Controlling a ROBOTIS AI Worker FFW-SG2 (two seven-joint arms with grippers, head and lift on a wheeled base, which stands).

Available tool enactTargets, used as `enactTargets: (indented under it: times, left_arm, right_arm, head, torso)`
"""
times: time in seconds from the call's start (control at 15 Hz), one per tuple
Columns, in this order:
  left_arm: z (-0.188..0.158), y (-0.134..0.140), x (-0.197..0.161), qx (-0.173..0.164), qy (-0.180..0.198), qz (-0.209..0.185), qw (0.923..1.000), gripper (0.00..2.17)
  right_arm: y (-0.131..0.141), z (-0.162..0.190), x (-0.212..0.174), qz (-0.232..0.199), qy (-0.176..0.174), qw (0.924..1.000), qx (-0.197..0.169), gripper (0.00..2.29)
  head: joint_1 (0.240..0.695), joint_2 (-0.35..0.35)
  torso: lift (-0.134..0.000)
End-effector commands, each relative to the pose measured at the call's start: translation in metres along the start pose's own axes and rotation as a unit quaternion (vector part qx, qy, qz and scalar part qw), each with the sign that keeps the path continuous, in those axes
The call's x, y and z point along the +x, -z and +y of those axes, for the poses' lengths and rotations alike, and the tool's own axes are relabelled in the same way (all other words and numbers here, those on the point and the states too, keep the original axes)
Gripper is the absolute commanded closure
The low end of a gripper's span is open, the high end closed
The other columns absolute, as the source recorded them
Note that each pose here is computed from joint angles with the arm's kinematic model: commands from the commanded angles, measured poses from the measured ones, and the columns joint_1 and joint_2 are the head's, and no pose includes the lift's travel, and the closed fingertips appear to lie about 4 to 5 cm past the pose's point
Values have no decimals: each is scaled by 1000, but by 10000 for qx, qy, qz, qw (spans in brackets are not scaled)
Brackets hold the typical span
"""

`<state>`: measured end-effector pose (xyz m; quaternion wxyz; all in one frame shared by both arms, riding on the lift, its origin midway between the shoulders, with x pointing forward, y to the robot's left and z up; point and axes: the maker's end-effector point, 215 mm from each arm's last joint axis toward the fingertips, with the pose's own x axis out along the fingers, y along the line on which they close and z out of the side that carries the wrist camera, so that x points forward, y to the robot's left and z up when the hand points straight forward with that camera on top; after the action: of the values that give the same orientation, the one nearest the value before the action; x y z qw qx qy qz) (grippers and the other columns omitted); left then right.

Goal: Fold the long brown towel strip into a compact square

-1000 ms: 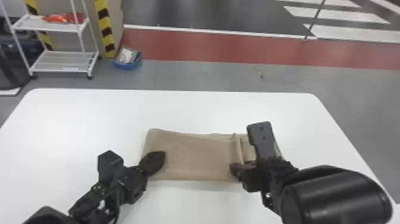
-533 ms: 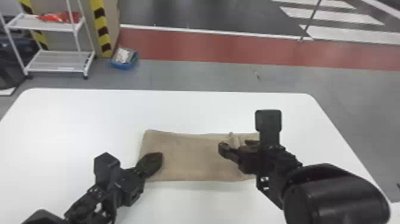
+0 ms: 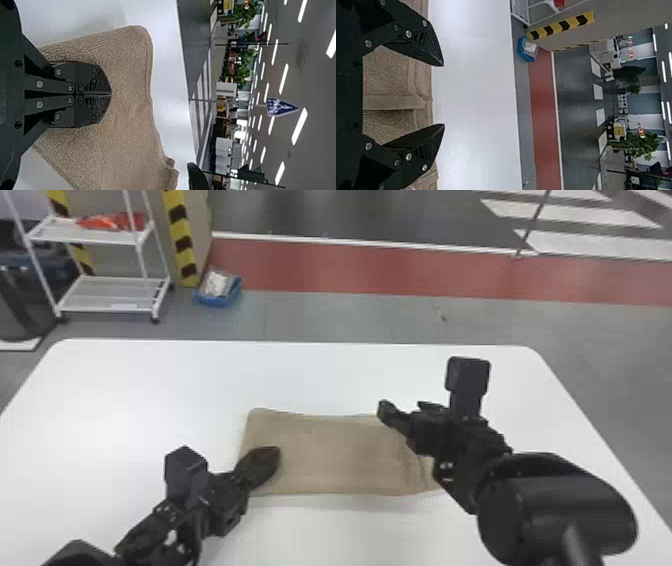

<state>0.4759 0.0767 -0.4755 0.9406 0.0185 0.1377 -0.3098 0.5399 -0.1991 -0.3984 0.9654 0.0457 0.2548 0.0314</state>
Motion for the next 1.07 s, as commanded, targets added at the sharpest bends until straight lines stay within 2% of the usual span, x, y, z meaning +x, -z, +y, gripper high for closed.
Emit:
enactTargets:
  times: [0.0,0.47,0.53,0.6,0.73,0.87,1.0]
  left_arm:
    - [0,0,0,2,11,4,10000,1831]
    - [1,2,4,15,13,21,10000,1831]
    - [3,1,5,22,-1,21,10000,1831]
    - [3,1,6,22,1,21,10000,1831]
    - [4,-1,7,26,-6,12,10000,1831]
    - [5,-3,10,29,-1,-8,10000,1831]
    - [7,-3,10,23,-15,-4,10000,1831]
  right_arm:
    - [-2,-7,8,-49,37,10000,64,407]
    - [9,-15,34,241,-54,9997,31,508]
    - [14,-14,34,349,-98,9993,22,623]
    - [28,-7,32,662,-241,9975,49,650]
    - [43,-7,30,996,-286,9946,42,650]
    - [46,-3,27,1056,-323,9939,18,883]
    - [37,1,20,923,-369,9950,-78,1082]
  head:
    - [695,-132]
    - [695,-143]
    - [695,-143]
    - [695,-142]
    - [695,-136]
    - [695,-132]
    - [695,-130]
  torso:
    - [-124]
    - [-124]
    - [-124]
    - [-124]
    - [-124]
    - [-124]
    - [-124]
